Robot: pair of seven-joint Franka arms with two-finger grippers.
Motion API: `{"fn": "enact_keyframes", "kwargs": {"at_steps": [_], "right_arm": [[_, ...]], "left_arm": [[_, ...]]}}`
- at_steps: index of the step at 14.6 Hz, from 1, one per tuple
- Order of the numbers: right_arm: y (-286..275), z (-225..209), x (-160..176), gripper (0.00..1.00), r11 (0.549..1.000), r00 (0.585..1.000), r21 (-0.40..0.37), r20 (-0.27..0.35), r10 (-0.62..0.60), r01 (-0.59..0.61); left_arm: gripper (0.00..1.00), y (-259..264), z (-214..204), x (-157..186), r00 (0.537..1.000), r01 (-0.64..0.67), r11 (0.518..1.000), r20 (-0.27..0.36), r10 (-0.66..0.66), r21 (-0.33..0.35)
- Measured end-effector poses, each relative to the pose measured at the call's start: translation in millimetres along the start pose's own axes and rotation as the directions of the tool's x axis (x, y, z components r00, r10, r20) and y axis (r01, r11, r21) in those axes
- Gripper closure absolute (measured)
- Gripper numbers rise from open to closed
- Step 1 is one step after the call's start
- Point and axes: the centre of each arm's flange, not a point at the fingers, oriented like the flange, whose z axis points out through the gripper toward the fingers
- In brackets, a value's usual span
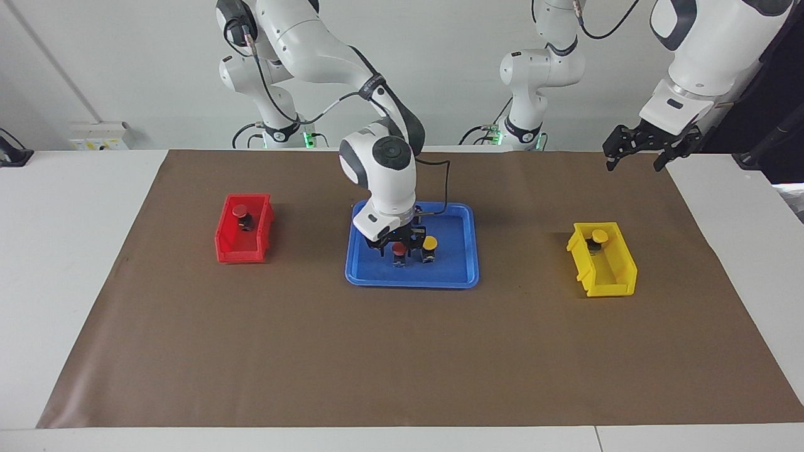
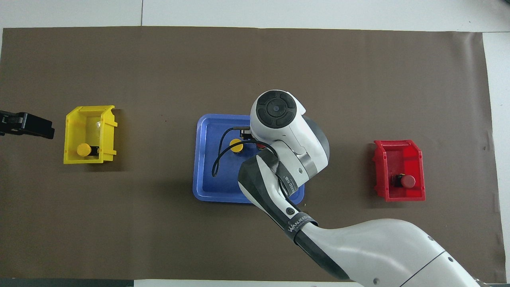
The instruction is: Sort red and yellow buttons by color
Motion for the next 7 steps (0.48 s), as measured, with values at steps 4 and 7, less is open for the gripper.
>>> {"fn": "enact_keyframes", "kwargs": {"at_steps": [4,7], "right_arm": [[-3.1,-2.4,-4.4,0.36,1.000,1.000,0.002,-0.001,-0.008,0.008],[-6.9,-3.1,-6.9,0.42,1.000,1.000,0.005,-0.003,-0.015,0.015]], "left_arm": [[0.00,-0.1,0.5,-0.5,1.000,-0.001,1.000,0.005,0.001,0.000],[0.00,-0.9,1.2,-0.8,1.000,0.000,1.000,0.008,0.000,-0.001]]}}
